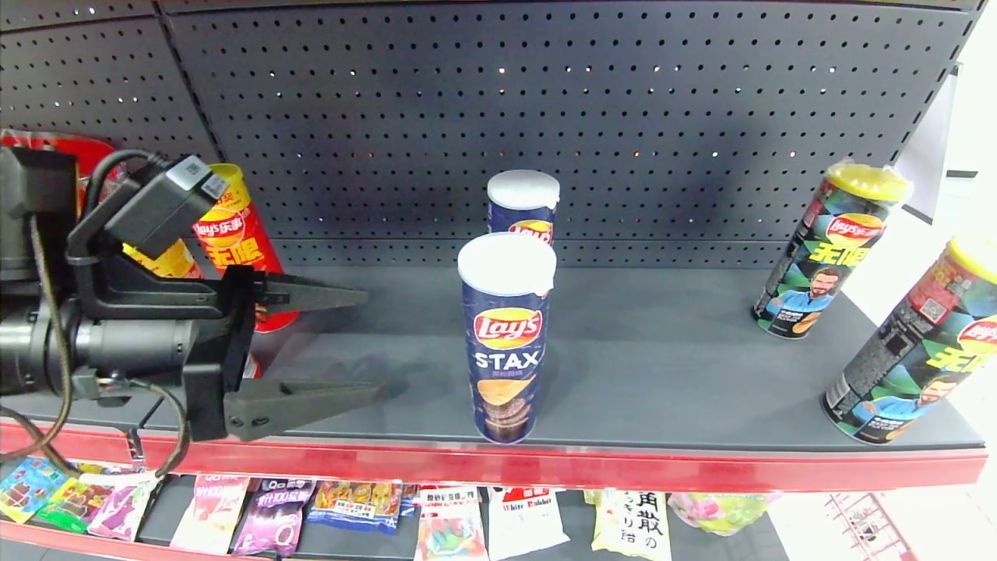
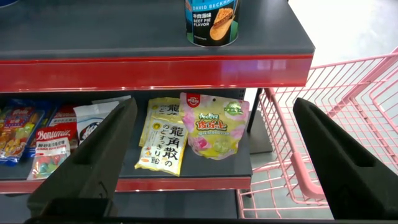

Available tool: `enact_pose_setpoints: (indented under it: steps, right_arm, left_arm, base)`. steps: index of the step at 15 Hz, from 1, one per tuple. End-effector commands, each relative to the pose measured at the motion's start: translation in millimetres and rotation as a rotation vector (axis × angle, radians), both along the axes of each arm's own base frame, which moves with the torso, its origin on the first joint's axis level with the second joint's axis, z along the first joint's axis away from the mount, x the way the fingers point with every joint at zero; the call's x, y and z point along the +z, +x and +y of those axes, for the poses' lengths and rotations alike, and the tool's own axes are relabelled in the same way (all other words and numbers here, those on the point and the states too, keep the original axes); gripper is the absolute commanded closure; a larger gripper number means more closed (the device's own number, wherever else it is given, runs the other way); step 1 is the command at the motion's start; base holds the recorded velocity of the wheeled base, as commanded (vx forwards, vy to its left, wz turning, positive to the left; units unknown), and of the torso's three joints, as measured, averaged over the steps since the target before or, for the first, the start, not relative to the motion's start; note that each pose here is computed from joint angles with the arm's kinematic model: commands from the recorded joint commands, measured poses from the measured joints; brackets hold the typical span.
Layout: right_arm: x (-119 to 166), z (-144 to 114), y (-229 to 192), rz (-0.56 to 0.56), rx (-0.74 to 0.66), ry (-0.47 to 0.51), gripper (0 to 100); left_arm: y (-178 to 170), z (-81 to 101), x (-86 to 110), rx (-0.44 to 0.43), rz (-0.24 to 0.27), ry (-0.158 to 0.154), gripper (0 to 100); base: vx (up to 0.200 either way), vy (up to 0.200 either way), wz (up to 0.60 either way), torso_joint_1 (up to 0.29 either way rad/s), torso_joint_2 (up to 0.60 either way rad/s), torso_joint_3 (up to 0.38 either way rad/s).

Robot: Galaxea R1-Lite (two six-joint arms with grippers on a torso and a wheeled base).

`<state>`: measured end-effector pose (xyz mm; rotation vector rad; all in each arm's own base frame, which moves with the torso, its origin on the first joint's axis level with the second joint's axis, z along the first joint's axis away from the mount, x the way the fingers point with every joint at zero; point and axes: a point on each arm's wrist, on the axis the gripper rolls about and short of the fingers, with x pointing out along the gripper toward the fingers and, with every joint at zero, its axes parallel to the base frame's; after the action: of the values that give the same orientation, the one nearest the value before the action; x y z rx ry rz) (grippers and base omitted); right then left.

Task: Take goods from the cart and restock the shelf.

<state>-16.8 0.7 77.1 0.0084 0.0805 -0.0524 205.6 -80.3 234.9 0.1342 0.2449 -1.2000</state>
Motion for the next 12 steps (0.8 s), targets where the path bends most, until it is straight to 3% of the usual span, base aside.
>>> enact_pose_setpoints:
  steps: [1, 12]
  right_arm:
    - [0, 0, 0, 0.002, 0.0, 0.001, 0]
    - [0, 0, 0, 0.001, 0.0, 0.001, 0]
  left_arm:
    - [20, -10.7, -3.2, -0.023, 0.021, 0.007, 0]
    - [60, -47.7, -2.2, -0.084, 0.014, 0.016, 0]
  base:
    - [0.0, 0.0, 0.0, 0.0, 0.0, 0.0]
    - [0.0, 0.0, 0.0, 0.0, 0.0, 0.0]
